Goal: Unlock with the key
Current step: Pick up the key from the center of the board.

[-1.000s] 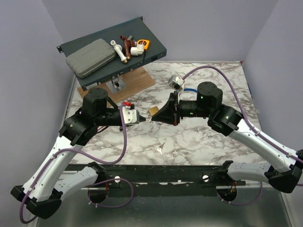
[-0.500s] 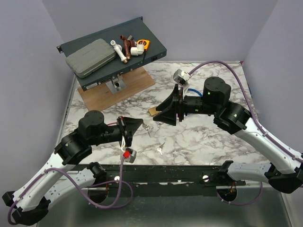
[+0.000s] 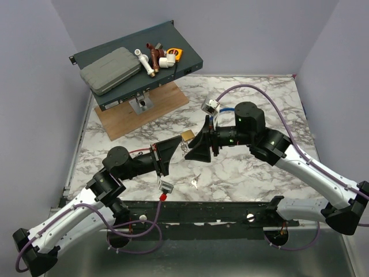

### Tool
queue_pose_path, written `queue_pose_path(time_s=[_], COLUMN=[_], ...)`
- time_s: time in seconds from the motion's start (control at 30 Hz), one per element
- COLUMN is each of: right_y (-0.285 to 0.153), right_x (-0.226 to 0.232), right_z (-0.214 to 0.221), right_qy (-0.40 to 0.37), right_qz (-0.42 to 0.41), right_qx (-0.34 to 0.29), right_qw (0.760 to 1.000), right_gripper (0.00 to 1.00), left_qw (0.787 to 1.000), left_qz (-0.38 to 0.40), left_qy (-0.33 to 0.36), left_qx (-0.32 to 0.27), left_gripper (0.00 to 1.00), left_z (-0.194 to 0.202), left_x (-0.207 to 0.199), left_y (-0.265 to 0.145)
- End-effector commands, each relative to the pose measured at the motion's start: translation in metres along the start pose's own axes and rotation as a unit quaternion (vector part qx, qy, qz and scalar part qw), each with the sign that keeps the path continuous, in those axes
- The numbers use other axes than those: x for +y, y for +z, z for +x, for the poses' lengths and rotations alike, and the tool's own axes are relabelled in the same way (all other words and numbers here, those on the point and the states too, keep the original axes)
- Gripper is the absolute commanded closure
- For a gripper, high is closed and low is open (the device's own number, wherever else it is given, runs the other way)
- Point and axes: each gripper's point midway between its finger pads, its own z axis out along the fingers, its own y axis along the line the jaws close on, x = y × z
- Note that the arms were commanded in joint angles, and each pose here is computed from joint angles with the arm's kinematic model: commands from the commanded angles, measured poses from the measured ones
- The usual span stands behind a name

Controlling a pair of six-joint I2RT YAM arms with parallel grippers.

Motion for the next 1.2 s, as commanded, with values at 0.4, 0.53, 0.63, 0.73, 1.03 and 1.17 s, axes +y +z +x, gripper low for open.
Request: queue_pose_path(time_s=[0.4,0.53,0.63,0.73,1.03,1.17], right_y=[-0.014,-0.01,-0.005,-0.002,0.003,-0.006], right_x=[-0.001,0.003,0.006,0.009,0.0,-0.013], right_z=[-0.019,-0.02,-0.013,-0.01,-0.002,-0.012], right_qy=[-0.02,-0.022,-0.013,-0.01,0.007,0.015], right_qz=[-0.018,-0.037,-0.062,-0.086,-0.101,-0.075], right_qx=[-0.056,-0.052,-0.04,-0.036,-0.033,-0.065], right_qw=[0.998,0.998,0.997,0.996,0.994,0.995], right_gripper=[0.43,0.57,0.58,0.58,0.78,0.99], left_qw=[0.989,0.988,0.988,0.988,0.987,0.987], left_qz=[-0.058,-0.057,-0.056,-0.053,-0.046,-0.046], left_qy=[0.138,0.141,0.144,0.146,0.153,0.155], left_qx=[0.008,0.005,0.005,0.005,0.014,0.017], left_gripper=[1.0,1.0,1.0,1.0,1.0,1.0], left_z=[-0.003,-0.004,-0.003,-0.002,0.009,0.011], left_x=[0.03,0.029,0.03,0.029,0.031,0.033], left_y=[0.0,0.002,0.004,0.007,0.016,0.017])
